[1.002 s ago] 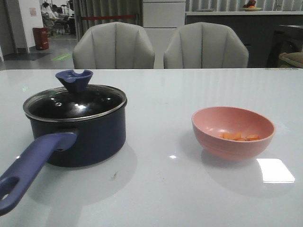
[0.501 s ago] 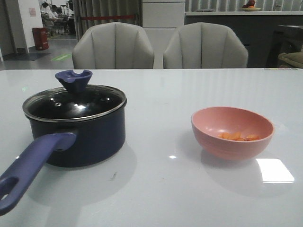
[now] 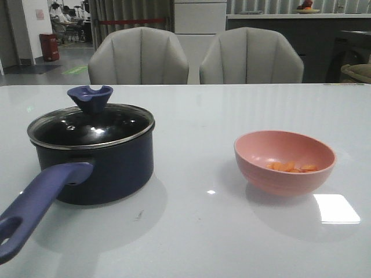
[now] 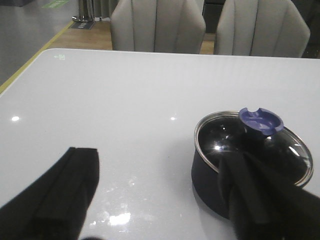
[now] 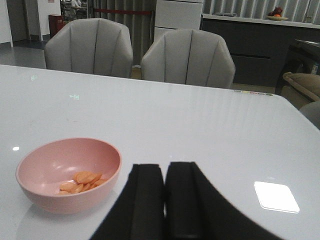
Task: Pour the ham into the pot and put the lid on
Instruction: 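Move the left gripper over the pot and grasp the purple lid knob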
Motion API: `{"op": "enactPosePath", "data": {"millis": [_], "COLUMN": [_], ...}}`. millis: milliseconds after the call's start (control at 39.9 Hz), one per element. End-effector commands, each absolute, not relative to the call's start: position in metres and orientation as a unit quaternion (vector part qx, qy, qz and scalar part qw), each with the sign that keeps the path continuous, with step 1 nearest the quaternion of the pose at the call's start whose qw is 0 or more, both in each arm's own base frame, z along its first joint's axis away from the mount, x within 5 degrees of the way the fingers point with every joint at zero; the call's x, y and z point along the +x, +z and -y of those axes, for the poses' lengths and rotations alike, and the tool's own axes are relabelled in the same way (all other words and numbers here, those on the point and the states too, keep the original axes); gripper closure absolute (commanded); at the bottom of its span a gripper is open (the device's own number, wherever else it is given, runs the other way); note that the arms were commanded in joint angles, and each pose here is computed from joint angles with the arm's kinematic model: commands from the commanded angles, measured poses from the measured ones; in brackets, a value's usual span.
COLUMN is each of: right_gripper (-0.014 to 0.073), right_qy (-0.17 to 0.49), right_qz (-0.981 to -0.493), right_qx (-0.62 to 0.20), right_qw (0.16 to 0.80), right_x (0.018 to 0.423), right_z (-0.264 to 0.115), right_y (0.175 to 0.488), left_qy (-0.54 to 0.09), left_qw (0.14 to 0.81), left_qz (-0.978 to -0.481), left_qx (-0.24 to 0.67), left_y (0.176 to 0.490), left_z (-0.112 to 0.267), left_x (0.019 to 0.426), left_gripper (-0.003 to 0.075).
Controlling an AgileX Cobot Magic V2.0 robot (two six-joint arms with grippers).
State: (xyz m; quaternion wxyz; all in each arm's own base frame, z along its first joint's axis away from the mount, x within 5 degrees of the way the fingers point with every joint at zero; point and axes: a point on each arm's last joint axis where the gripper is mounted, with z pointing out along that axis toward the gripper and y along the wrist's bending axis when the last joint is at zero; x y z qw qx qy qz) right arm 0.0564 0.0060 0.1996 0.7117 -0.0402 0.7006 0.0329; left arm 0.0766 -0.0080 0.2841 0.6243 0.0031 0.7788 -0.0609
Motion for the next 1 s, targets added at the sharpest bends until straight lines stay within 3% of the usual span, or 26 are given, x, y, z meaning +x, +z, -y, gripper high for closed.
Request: {"op": "enactPosePath", "data": {"millis": [0, 200, 551, 977], "right_gripper": [0.0434, 0.0434, 0.0434, 0.0434], "right_qy": [0.026, 0.026, 0.026, 0.026], "right_qz": [-0.662, -0.662, -0.662, -0.662], "right_qx": [-0.039, -0.039, -0.039, -0.039], "right_qw": [0.748, 0.748, 0.748, 0.748], "right_x": [0.054, 0.054, 0.054, 0.054], "right_z": [-0.005, -0.005, -0.005, -0.005], "right_y": [0.21, 0.21, 0.21, 0.21], "left_qy": [-0.074, -0.086, -0.12, -0.128], "left_qw": [0.647, 0.561, 0.458, 0.335], "left_qz": [-0.759, -0.823, -0.877, -0.926], "left_qx": [0.016, 0.038, 0.082, 0.116], "left_y": [0.308, 0.326, 0.362, 0.351], "left_z": [0.012, 0.024, 0.066, 0.133], "left_x": [0.086, 0.127, 0.21, 0.302], "left_gripper": [0.013, 0.013, 0.0132, 0.0129]}}
